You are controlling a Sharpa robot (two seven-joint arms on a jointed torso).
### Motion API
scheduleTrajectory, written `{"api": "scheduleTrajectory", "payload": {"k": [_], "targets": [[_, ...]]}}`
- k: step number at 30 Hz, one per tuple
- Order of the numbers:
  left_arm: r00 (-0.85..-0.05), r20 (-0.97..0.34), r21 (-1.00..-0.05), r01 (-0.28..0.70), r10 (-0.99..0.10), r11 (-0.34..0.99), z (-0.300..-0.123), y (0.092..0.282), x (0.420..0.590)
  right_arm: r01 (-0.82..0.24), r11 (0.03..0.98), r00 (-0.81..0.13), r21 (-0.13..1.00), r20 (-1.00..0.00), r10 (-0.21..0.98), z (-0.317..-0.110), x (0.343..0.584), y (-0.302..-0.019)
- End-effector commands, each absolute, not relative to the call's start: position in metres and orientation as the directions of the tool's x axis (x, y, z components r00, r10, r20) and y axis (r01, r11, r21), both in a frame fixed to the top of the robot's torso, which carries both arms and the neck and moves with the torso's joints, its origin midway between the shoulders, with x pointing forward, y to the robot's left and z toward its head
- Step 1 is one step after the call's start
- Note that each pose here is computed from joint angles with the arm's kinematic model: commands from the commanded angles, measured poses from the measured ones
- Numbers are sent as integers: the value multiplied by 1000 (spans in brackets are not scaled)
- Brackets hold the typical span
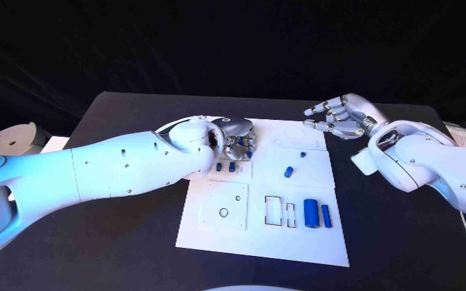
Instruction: Assemble the parts on the task board
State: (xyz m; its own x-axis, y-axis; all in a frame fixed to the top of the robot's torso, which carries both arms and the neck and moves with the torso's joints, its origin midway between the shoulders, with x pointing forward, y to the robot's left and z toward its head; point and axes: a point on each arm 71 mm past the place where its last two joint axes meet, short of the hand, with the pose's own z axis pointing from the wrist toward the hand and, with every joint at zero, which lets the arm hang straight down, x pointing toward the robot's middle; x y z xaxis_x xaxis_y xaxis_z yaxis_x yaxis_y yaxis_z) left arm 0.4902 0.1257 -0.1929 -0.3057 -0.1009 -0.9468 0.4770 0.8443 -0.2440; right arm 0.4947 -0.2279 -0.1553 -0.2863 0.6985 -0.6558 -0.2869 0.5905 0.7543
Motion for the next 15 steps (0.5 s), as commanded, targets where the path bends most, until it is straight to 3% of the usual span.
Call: {"api": "scheduleTrajectory", "payload": {"k": [1, 15], "targets": [[-326, -943, -224, 463, -70, 857, -197, 126, 490, -298, 589, -300, 751, -660, 689, -156, 494, -226], [-352, -935, -217, 468, -45, 857, -201, 122, 489, -300, 587, -304, 752, -659, 688, -156, 494, -225]]}}
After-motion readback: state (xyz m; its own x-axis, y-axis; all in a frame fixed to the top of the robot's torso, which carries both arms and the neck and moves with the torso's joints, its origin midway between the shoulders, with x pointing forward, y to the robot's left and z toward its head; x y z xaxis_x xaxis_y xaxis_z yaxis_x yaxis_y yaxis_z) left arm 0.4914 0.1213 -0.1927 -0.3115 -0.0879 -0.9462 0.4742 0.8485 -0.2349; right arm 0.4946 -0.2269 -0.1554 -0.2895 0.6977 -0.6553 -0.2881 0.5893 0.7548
